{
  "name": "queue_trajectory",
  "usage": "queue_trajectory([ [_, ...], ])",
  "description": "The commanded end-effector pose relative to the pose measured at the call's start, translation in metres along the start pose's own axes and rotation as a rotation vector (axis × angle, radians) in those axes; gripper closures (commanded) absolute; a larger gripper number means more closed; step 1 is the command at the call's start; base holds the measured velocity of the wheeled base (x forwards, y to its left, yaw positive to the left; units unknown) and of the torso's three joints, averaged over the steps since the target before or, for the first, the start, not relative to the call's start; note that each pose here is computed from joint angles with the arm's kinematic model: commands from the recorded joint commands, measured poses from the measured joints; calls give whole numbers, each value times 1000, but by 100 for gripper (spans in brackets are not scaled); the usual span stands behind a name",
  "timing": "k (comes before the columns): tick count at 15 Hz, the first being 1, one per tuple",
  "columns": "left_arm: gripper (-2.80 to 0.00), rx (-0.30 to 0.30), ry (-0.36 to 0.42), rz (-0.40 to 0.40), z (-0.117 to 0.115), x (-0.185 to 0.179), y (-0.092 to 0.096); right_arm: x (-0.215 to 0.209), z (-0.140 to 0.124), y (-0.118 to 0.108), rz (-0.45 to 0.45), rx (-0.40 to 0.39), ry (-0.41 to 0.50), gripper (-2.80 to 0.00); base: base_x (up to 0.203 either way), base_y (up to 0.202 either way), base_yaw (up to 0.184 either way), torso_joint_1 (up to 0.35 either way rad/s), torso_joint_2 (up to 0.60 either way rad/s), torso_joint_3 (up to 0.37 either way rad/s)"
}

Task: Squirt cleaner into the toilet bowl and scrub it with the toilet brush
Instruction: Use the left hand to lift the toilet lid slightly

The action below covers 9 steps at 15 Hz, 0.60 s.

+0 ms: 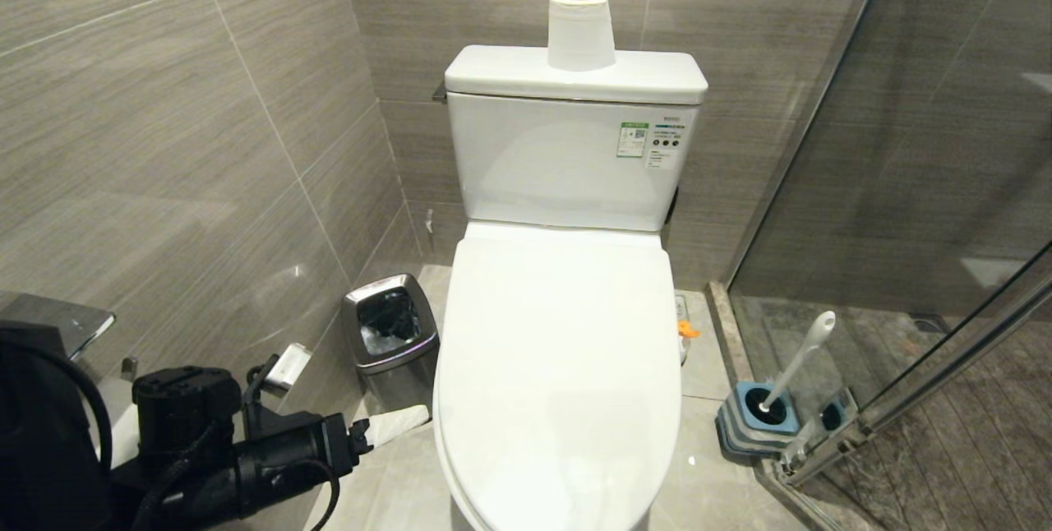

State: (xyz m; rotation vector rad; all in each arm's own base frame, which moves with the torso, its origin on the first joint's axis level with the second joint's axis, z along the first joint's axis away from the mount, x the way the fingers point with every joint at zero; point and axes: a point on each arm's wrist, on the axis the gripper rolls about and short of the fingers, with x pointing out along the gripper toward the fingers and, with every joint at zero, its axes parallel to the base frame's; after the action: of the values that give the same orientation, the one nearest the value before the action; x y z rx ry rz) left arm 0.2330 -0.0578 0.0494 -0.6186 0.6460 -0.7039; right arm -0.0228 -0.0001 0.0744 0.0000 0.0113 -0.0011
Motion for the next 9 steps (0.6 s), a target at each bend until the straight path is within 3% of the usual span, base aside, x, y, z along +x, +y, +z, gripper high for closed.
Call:
queue_trajectory([
  [1,-280,0,5,-35,4,1,2,0,0,0,1,0,0,0,0,0,0,0,0,0],
  [4,-280,-18,18,-85,14,-7,4,0,0,0,1,0,0,0,0,0,0,0,0,0],
  [7,-280,-55,24,-71,19,-19,5,0,0,0,1,0,1,0,0,0,0,0,0,0],
  [9,-280,-46,9,-76,26,-21,4,0,0,0,2,-2,0,0,0,0,0,0,0,0],
])
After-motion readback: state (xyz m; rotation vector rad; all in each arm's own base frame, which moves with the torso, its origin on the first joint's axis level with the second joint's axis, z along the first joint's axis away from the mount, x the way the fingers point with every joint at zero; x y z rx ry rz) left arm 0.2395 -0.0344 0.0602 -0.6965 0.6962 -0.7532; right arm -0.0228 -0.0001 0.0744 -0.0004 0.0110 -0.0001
